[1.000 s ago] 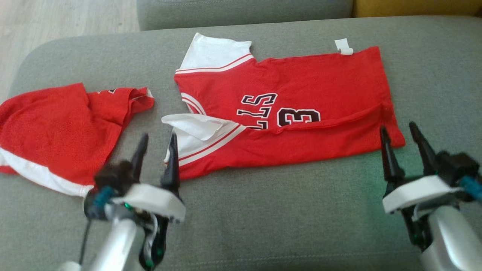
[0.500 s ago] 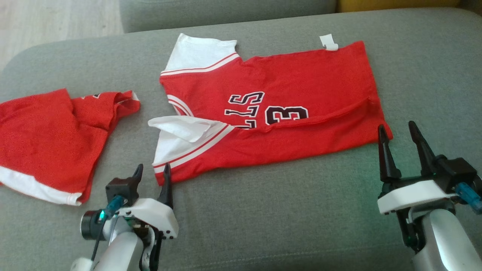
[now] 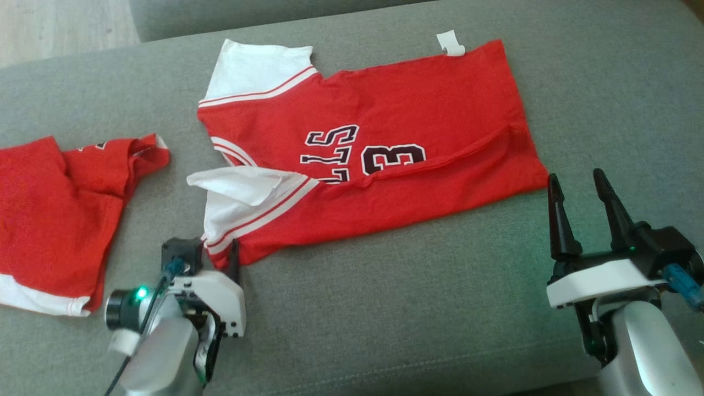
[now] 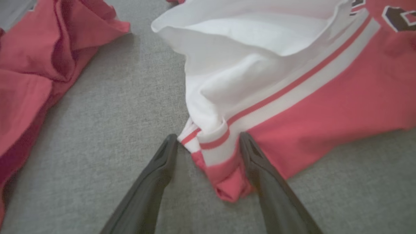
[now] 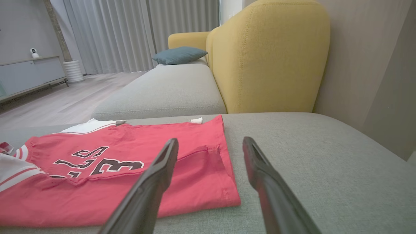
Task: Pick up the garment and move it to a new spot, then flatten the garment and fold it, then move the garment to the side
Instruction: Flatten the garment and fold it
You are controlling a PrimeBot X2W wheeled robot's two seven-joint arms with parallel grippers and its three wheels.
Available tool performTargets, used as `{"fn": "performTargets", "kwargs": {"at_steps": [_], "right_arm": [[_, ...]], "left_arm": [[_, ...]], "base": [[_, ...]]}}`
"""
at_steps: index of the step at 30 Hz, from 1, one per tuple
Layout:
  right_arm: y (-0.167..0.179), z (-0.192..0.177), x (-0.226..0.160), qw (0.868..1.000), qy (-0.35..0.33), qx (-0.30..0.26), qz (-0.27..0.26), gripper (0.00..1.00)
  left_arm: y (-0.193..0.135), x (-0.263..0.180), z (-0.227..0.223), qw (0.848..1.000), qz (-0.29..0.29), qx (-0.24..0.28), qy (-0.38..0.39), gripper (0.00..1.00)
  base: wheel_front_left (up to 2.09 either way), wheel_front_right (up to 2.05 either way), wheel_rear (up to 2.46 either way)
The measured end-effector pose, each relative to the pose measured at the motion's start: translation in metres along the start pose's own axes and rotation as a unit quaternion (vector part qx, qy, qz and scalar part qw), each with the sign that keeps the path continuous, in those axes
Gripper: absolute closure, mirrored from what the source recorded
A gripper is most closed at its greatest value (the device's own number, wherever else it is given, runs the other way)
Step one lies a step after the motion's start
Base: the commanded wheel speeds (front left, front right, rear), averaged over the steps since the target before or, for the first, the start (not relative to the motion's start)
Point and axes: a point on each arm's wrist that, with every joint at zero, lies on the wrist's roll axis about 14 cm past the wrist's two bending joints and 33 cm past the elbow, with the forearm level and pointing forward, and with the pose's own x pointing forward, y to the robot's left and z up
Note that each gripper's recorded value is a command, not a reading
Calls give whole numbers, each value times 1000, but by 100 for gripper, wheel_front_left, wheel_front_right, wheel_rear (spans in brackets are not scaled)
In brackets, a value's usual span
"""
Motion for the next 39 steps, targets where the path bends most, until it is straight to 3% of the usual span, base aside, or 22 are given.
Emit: {"fn": "performTargets", "kwargs": {"at_steps": [2, 3, 4, 9, 24, 39], "right_arm": [[-3, 0, -1, 1000, 0, 0, -5, 0], [-6, 0, -1, 1000, 0, 0, -9, 0], [-7, 0, -1, 1000, 0, 0, -11, 0], [-9, -2, 0, 1000, 5, -1, -16, 0], [-11, -58, 31, 987, 142, 54, -43, 0], [-27, -94, 54, 971, 226, 37, -73, 0]], "left_arm": [[-2, 4, -1, 1000, -10, 15, 11, 0], [-5, 7, -2, 999, -21, 26, 20, 37], [-6, 8, 0, 999, -23, 29, 19, 100], [-8, 7, 8, 999, -22, 24, -8, 100], [-4, -6, 79, 989, -9, 27, -148, 100], [-1, -4, 74, 989, -7, 17, -148, 100]], "base": [[0, 0, 0], [0, 0, 0], [0, 0, 0], [0, 0, 0], [0, 0, 0], [0, 0, 0]]}}
